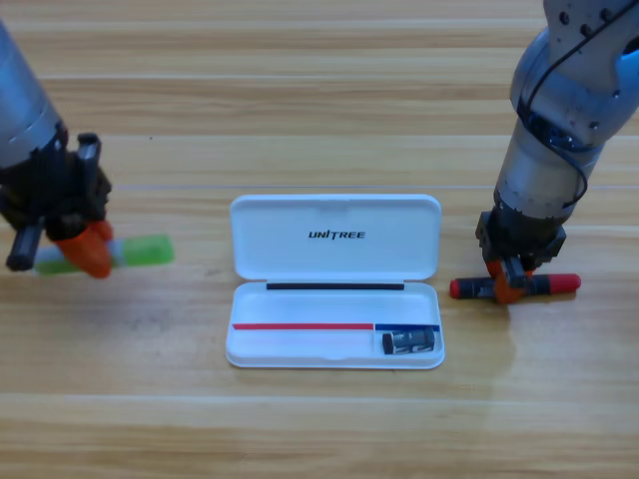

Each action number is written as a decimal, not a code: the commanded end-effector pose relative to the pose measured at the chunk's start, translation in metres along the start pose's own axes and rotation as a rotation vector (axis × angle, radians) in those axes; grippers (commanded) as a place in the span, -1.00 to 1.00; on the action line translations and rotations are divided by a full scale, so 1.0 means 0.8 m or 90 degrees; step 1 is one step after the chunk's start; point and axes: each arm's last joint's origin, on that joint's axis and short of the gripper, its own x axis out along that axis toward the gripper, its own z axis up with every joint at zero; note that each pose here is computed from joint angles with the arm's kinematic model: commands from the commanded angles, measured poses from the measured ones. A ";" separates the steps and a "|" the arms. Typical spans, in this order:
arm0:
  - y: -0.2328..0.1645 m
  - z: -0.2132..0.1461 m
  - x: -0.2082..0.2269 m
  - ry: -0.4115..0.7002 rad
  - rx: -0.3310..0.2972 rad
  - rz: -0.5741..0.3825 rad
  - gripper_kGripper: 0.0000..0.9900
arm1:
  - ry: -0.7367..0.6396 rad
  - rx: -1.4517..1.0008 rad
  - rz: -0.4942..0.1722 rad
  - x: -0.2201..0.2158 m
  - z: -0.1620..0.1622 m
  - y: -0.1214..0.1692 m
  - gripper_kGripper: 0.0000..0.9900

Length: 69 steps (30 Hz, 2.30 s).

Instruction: Clean up eraser and pencils

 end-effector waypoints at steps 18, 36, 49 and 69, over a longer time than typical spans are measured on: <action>-0.040 0.121 0.022 -0.021 0.095 -0.023 -1.00 | -0.038 0.023 0.046 -0.073 0.063 0.054 -1.00; -0.045 0.161 0.065 0.006 0.110 -0.049 -1.00 | -0.057 0.001 0.032 -0.061 0.151 0.064 -1.00; -0.048 0.143 0.045 0.005 0.115 -0.028 -1.00 | -0.024 0.113 -0.053 -0.141 0.049 0.079 -1.00; -0.038 0.183 0.087 0.006 0.104 -0.059 -1.00 | 0.024 0.180 -0.038 -0.123 -0.037 0.071 -1.00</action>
